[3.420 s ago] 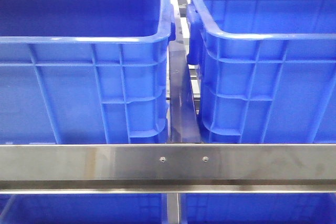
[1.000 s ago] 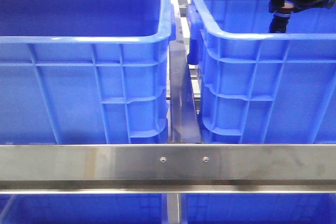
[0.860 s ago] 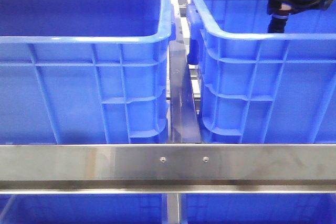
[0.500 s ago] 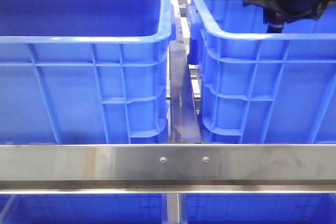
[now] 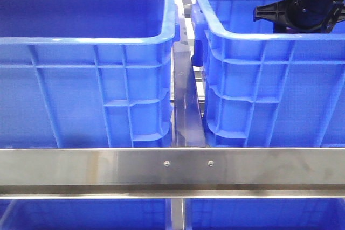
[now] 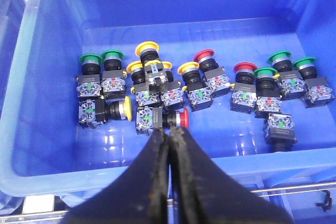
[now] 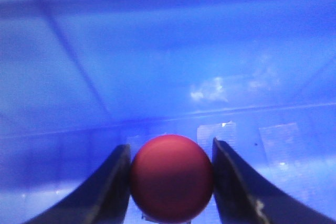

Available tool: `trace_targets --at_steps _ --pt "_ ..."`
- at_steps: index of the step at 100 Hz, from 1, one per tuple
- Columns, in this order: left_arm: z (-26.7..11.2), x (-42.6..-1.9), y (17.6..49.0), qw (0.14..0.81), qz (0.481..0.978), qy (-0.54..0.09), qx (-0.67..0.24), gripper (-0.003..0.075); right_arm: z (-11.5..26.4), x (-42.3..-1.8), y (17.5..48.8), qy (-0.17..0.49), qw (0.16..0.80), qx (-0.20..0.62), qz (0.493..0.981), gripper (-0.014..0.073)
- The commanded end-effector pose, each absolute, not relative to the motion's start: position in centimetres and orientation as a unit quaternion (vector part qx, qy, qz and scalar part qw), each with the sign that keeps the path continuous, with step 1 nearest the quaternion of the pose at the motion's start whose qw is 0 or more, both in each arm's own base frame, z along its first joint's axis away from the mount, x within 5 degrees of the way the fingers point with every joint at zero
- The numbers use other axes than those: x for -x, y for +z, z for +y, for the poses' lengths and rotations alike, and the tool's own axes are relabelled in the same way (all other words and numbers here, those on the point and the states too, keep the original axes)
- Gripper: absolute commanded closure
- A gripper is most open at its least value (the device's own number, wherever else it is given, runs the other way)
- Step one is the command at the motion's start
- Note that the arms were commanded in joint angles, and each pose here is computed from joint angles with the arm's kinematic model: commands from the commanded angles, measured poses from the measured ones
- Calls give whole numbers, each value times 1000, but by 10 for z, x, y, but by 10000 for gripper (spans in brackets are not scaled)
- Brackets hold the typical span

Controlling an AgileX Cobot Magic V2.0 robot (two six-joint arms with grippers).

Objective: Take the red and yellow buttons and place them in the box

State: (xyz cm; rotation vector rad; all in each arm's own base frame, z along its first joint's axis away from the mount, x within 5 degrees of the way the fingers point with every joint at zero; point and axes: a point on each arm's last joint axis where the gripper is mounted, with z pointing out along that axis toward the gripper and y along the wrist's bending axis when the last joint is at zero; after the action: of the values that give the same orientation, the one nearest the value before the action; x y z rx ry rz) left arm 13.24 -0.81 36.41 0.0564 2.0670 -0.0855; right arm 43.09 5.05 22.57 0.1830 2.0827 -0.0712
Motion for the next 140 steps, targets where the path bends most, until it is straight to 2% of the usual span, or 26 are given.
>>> trace_targets --at_steps 1,19,31,58,89,117,140 --pt "-8 -134 379 556 830 -39 -15 739 52 -431 252 -14 531 -59 845 331" --pt "-8 -134 379 556 830 -39 -15 739 50 -430 254 -16 530 -78 844 76" --pt "-8 -134 379 556 830 -39 -15 739 46 -426 262 -27 536 -98 838 -1" --pt "-8 -134 379 556 830 -39 -15 739 43 -398 307 -12 572 -91 815 -1" --pt "-8 -134 379 556 830 -39 -15 739 35 -315 356 21 617 -76 783 1" --pt "-8 -134 379 556 830 -39 -15 739 25 -229 367 55 654 -60 752 1" --pt "-8 -134 379 556 830 -40 -15 739 18 -177 360 68 678 -55 730 4"
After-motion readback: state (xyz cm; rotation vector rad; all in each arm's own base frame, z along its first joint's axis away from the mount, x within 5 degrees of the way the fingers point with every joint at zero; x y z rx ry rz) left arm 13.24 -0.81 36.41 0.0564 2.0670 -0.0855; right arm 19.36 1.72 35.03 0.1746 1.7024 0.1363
